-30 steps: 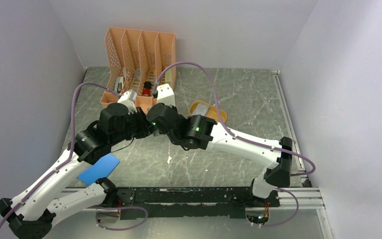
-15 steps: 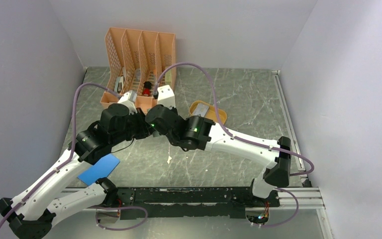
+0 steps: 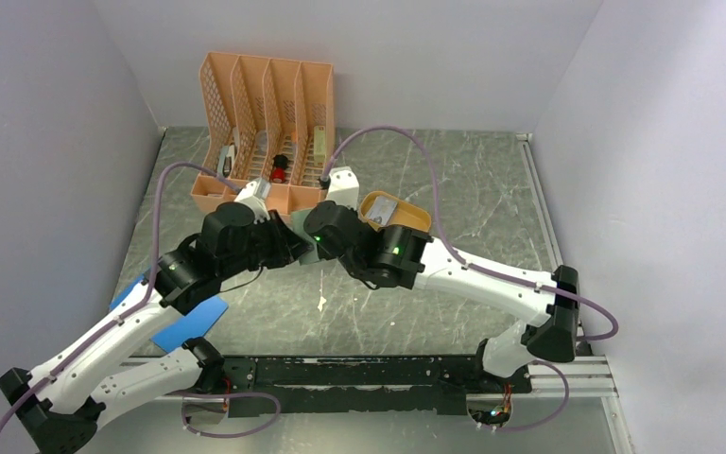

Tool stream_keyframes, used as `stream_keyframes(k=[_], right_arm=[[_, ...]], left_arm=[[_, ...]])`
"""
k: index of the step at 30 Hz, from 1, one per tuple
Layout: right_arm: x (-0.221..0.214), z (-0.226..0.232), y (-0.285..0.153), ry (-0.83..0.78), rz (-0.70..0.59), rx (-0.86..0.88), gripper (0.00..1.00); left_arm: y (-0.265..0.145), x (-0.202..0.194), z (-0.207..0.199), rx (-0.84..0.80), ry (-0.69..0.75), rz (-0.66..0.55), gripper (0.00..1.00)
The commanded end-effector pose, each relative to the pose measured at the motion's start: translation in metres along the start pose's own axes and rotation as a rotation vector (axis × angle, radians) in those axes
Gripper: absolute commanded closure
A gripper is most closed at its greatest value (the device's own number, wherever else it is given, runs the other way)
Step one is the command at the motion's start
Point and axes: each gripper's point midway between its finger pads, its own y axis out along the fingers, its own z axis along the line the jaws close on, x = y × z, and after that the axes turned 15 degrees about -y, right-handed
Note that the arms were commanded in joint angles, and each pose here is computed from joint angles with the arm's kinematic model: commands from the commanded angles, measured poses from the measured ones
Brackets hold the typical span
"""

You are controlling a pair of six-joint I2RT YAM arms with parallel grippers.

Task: Put the credit cards into the card holder
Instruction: Open the card holder at the center of the board.

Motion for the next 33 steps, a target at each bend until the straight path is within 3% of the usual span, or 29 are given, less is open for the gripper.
stream_keyframes(k=[1, 22, 33], right_arm=[[-0.041, -0.077, -0.001, -0.103, 0.123, -0.232, 1.00], [-0.077, -0.115, -0.009, -0.040, 0.170, -0.248, 1.00], [-0.087, -0.096, -0.010, 0.018, 0.135, -0.092, 1.00]], left_arm=[[0.002, 0.009, 0.003, 0.000, -0.015, -0.050, 0.95], [0.029, -0.006, 0.038, 0.111, -0.037, -0.021, 0.95], [0.052, -0.049, 0.033, -0.073, -0.077, 0.142, 0.95]])
